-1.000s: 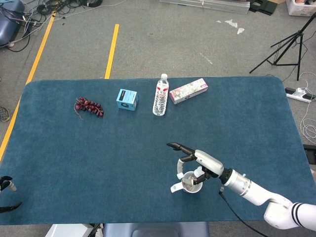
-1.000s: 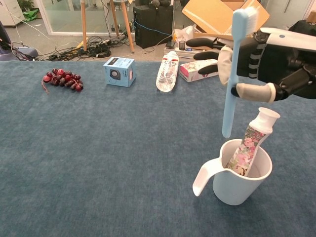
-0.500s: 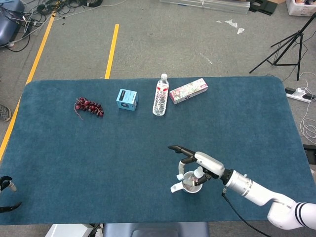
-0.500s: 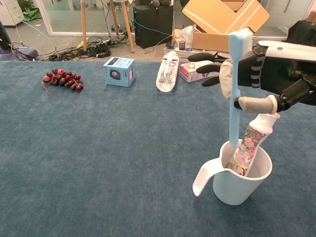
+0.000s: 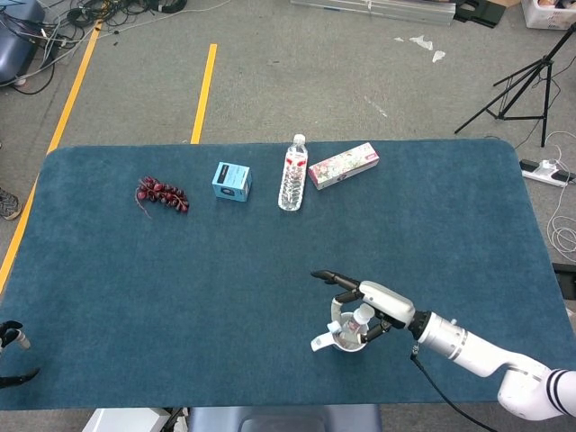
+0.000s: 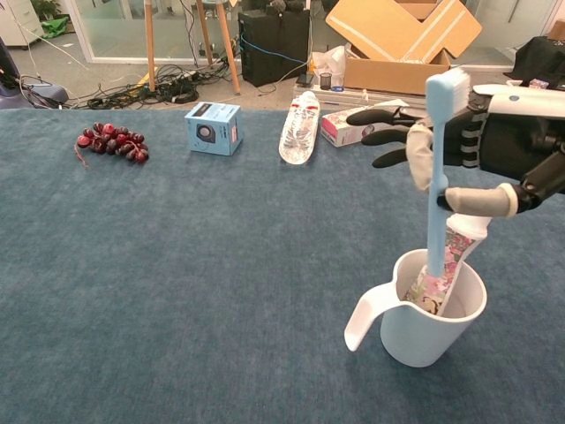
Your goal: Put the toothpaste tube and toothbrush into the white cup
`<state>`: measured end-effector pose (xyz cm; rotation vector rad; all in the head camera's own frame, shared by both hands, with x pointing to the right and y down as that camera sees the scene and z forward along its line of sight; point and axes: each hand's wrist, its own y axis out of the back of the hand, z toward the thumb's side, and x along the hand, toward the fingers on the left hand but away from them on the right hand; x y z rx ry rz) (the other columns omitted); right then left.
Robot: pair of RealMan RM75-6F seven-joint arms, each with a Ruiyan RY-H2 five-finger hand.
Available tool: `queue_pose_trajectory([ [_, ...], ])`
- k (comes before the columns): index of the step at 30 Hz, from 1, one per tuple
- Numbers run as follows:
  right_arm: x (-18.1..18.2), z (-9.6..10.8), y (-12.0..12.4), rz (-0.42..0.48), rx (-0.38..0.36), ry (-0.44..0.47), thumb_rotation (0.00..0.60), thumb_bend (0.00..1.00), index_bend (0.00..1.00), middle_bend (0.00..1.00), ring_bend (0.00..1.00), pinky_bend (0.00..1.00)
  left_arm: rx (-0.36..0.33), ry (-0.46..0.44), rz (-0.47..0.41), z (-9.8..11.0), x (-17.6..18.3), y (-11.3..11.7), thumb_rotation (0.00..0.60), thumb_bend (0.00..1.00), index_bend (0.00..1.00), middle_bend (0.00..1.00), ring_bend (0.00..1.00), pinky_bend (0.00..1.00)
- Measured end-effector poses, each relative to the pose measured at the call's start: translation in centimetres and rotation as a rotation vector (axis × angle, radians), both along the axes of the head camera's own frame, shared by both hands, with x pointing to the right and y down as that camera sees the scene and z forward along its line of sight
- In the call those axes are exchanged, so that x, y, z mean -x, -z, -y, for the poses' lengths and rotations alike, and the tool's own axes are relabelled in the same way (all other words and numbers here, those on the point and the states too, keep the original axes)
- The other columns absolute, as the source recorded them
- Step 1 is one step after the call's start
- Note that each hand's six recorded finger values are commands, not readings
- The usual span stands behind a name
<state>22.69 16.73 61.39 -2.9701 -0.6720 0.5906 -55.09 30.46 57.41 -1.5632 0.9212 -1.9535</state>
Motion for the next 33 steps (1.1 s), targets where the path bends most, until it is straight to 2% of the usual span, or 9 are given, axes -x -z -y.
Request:
queue_pose_trajectory([
  [17, -0.27, -0.25, -0.47, -0.019, 0.007, 0.026, 0.600, 0.21, 0.59, 0.02, 0.00, 0.09, -0.001, 0.002, 0.000, 0.02, 0.02, 0.03, 0.600, 0.00, 0.49, 0.27, 0.21, 0.29],
  [33, -0.40, -0.30, -0.75, -0.026, 0.013, 0.031, 0.600, 0.20, 0.57, 0.01, 0.00, 0.09, 0.001, 0.001, 0.000, -0.01, 0.02, 0.01, 0.600, 0.00, 0.49, 0.27, 0.21, 0.29],
])
